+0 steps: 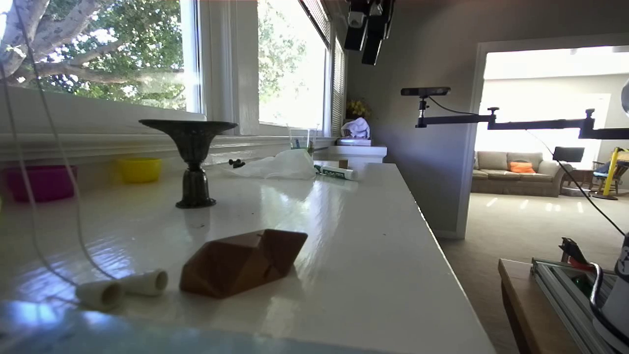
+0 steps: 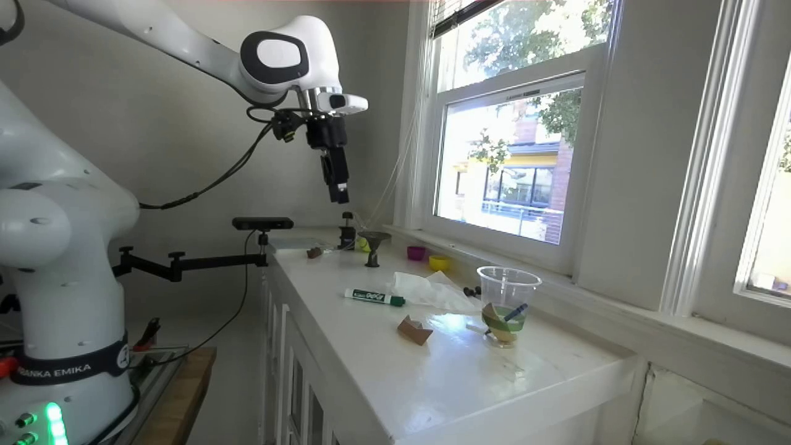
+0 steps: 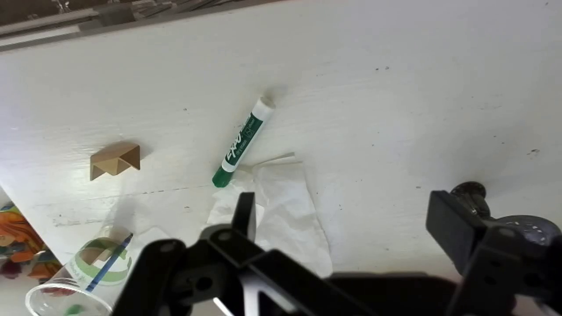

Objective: Put the tennis ball on the stand

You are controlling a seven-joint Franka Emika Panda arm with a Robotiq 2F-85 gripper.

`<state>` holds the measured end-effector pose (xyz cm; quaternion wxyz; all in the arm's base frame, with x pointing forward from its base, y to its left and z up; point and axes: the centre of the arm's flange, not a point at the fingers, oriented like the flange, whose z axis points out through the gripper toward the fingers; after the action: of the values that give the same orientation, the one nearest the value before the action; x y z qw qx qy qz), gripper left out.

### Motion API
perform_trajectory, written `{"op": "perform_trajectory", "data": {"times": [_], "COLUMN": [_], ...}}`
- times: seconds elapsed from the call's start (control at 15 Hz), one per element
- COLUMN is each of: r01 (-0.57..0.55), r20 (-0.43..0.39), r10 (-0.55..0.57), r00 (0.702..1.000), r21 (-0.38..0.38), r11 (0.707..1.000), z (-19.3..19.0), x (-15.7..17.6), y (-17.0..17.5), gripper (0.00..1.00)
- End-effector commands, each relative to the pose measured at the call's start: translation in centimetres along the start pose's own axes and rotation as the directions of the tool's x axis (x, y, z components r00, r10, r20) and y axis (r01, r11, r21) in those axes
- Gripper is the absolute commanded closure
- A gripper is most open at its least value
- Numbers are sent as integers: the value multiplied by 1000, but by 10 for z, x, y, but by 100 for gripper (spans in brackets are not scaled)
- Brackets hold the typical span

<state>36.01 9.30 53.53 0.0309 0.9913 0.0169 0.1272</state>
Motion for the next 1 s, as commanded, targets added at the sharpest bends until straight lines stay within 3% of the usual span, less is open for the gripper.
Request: {"op": "perform_trajectory", "data": {"times": [0.0, 0.2, 0.47, 0.53, 0.73, 0.93], "r01": [0, 0, 231, 279, 415, 531], "r20": [0, 0, -63, -73, -173, -267], "r10": [0, 0, -230, -278, -413, -525], "r00": [1000, 1000, 971, 958, 894, 808], "r21": [0, 0, -5, -4, -24, -54], "r11": [1000, 1000, 973, 960, 909, 846], "z": [0, 0, -2, 31, 41, 68], "x": [0, 0, -16, 47, 97, 151], "y": [0, 0, -4, -14, -18, -24], "gripper": [0, 0, 0, 0, 0, 0]}}
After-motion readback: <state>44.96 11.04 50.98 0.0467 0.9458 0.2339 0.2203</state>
